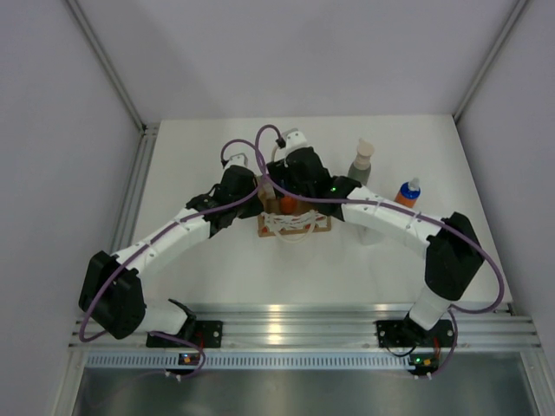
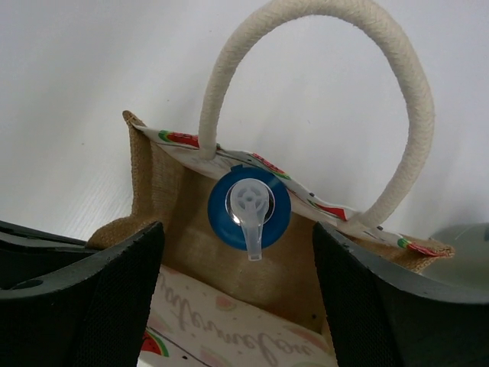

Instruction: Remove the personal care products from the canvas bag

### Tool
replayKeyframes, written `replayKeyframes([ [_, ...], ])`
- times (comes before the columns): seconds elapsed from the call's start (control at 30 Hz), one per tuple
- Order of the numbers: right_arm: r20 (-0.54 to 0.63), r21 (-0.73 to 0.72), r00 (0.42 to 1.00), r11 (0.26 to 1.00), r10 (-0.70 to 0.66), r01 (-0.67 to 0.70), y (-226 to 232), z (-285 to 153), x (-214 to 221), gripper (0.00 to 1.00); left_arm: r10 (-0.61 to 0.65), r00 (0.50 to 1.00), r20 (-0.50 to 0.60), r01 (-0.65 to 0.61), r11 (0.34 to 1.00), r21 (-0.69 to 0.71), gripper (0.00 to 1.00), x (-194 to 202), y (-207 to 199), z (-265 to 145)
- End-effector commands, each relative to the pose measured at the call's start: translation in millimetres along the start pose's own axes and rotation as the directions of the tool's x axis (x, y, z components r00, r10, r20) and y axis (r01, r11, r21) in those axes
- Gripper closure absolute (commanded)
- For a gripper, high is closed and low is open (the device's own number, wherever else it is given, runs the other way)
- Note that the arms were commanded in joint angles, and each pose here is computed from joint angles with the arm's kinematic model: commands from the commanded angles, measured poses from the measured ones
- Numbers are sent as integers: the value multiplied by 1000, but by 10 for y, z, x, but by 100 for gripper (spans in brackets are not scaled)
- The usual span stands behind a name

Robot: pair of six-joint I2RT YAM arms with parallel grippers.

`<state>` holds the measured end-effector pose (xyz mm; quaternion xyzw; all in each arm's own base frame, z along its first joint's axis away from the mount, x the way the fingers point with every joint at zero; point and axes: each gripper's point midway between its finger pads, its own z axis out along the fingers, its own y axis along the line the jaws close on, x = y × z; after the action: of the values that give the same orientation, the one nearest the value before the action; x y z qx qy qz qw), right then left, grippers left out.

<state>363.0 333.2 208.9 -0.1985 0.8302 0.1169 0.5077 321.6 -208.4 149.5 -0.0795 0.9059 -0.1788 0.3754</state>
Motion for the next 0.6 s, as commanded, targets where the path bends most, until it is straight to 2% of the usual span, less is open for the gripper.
replayKeyframes([
  [0.0,3,-2,1000,1000,28,-28,91,33,1,24,-18,1000,20,17,999,27,100,-76,-83,-33],
  [0.57,-83,60,996,998,29,-24,119,561,316,23,-13,1000,18,13,1000,27,100,-56,-64,-50],
])
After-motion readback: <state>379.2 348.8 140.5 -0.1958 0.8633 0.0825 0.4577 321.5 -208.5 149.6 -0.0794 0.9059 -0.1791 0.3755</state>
